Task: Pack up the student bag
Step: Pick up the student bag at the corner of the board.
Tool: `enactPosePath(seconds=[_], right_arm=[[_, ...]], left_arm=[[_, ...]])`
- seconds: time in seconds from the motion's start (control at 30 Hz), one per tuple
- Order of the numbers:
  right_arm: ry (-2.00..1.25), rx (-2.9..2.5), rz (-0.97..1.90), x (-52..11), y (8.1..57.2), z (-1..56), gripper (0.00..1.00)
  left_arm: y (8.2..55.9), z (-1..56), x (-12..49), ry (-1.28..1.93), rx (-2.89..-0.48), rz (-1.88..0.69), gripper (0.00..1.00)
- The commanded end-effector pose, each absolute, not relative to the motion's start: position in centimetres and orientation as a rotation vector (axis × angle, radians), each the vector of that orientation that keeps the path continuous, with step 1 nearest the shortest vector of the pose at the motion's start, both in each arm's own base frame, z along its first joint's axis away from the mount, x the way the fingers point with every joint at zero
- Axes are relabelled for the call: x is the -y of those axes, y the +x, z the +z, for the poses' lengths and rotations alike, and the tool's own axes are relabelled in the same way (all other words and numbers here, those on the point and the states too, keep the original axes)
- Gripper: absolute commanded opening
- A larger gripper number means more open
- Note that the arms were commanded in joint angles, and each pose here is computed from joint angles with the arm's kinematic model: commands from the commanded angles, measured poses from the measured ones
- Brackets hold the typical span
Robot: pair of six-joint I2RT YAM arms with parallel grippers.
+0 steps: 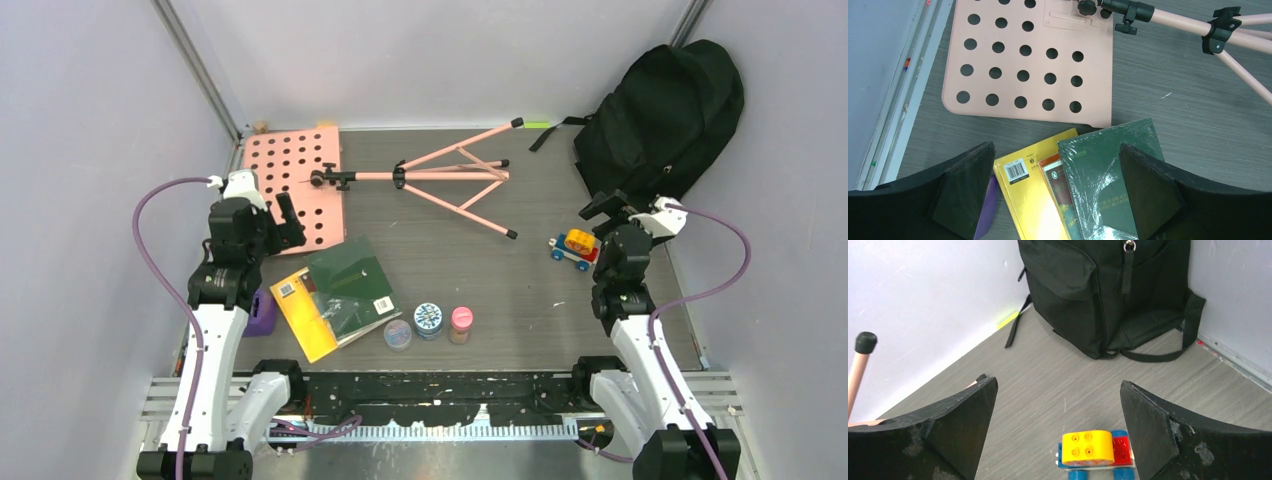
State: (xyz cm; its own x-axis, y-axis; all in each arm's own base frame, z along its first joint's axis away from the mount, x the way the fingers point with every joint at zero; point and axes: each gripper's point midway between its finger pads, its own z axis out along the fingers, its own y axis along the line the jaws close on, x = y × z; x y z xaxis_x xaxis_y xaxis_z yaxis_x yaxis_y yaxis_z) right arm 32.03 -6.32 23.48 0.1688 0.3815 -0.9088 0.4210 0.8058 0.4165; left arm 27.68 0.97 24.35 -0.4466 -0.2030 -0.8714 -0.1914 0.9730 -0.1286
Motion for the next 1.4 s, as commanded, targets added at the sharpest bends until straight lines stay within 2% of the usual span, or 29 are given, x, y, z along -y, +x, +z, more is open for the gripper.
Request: enactPosePath(seconds=[0.0,0.4,0.73,1.13,1.37], right_arm=[[0.784,-1.45,-0.054,7.1,31.4,23.8,1.0],[0.821,-1.552,-0.202,8.6,32.7,23.8,1.0],[0.771,-1.767,-0.268,11.6,38.7,23.5,1.0],[0.769,-1.544,-0.229,16.4,44.2,28.0,1.0],[0.802,-1.602,-0.356,19.0,46.9,25.6,1.0]], left_arm=[[28.1,26.2,-0.6,-0.259,-2.0,-0.039,0.98],[28.1,25.4,0.1,-0.226,-2.025,-0.074,0.98],[28.2,24.6,1.1,-0.166,-2.051,-0.115,0.98],[28.2,24.0,2.6,-0.119,-2.099,-0.2,0.98],[28.1,23.7,3.9,-0.079,-2.124,-0.278,0.98]])
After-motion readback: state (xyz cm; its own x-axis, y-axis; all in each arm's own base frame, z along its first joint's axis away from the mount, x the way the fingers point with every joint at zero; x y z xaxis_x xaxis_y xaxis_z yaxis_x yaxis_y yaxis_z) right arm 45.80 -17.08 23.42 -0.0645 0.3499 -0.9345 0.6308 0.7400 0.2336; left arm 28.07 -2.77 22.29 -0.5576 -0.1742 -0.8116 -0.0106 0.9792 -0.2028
